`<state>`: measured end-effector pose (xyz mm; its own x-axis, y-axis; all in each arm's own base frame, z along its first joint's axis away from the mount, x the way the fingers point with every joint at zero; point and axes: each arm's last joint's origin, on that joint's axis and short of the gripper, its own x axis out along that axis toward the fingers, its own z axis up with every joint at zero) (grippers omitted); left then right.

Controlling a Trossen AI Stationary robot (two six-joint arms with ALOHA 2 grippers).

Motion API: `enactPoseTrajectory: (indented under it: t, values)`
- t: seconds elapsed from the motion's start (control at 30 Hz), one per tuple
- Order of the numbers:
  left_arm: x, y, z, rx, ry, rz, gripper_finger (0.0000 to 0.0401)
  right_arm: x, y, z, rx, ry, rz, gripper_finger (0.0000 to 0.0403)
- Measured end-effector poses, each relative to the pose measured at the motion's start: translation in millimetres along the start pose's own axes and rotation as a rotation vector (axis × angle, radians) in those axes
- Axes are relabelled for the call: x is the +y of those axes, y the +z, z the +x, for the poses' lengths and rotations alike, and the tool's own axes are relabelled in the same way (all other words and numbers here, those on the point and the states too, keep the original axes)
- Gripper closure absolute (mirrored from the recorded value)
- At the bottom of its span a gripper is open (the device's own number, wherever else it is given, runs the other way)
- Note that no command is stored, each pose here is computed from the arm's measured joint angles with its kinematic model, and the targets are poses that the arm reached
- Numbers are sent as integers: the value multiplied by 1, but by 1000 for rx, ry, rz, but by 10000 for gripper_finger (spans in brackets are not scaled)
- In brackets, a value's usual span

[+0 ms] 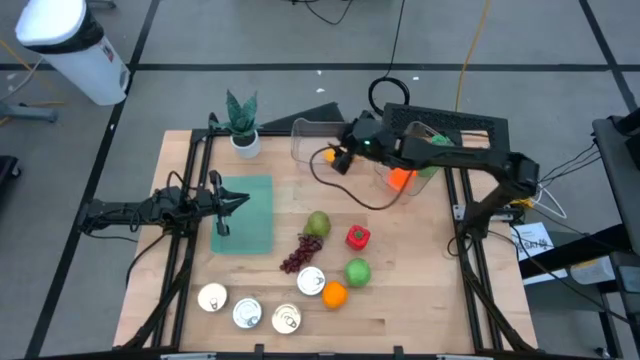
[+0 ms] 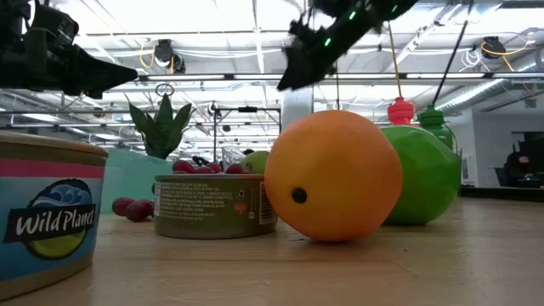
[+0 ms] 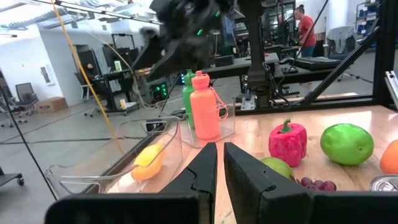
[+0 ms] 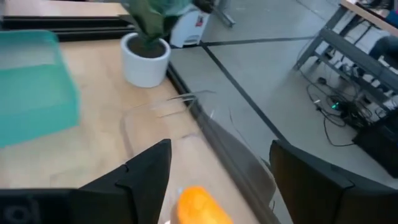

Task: Pick & Place Food Item
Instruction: Put the blue pink tuna can into the green bin

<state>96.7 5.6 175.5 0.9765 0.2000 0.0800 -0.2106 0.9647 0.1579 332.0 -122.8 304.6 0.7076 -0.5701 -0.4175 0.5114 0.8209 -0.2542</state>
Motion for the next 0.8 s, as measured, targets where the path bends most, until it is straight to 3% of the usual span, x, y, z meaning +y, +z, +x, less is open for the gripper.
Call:
enactPoseTrajectory:
  t: [0.2, 0.37, 0.53, 0.8]
  values:
    - [0, 0, 0, 0, 0, 0, 359, -5, 11, -69, 38, 44, 23, 174]
    - [0, 0, 0, 1, 0, 0, 359, -10, -2, -117, 47, -76, 45, 196]
    - [0, 0, 0, 0, 0, 0, 359, -16, -37, -148, -5, -208, 104, 214]
    - [0, 0, 0, 1, 0, 0, 359, -16, -108, -157, -113, -224, 231, 237]
